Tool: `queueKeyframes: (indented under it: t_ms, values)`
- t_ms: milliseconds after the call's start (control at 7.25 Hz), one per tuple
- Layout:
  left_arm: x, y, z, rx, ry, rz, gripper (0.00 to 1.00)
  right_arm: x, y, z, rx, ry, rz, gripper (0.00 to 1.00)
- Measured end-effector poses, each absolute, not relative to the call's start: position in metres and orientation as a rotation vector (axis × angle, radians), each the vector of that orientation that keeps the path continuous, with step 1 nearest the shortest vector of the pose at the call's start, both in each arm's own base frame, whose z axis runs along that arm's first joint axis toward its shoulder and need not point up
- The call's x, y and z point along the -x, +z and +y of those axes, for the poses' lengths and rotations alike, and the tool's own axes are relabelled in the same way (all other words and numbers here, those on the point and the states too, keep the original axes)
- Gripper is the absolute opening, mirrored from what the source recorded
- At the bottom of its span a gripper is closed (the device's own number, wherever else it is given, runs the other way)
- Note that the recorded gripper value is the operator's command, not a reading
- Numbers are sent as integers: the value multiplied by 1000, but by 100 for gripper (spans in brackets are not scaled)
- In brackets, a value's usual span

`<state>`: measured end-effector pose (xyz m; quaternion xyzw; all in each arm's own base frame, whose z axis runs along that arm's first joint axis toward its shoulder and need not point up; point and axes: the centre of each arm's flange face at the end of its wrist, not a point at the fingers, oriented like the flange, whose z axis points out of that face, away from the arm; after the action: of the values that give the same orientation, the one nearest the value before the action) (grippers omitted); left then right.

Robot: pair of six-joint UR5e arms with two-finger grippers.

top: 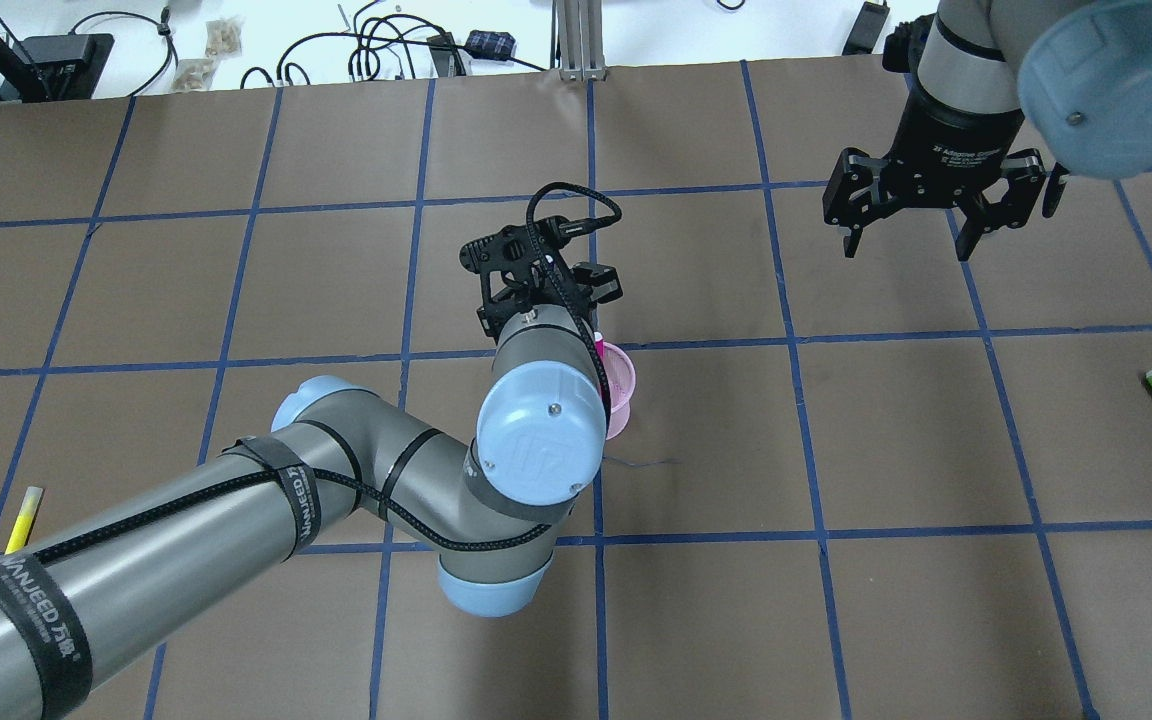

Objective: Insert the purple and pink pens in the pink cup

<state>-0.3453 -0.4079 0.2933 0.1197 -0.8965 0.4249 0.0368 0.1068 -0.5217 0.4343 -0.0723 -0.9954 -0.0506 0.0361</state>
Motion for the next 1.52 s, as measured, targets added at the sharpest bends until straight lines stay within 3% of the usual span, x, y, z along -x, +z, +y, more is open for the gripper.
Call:
queueKeyframes:
  t_ms: [138,414,552,966,1103,1517]
  values:
    - [345,289,-406,-365,1297,-2764,0,-107,435,-521,222,-153,-3058,100]
    - [345,281,-406,-361,1283,-2784,71,-107,435,-521,221,-153,-3058,100]
    - [344,277,-407,-366,1285,-2796,87,-107,436,-521,222,-151,-3057,100]
    - [342,270,-409,-381,1301,-2823,91,-108,441,-518,222,-137,-3068,100]
    - [342,271,-409,-382,1304,-2821,100,-110,447,-515,220,-119,-3075,100]
    - [331,301,-431,-394,1218,-2884,100,-113,462,-505,207,-74,-3082,100]
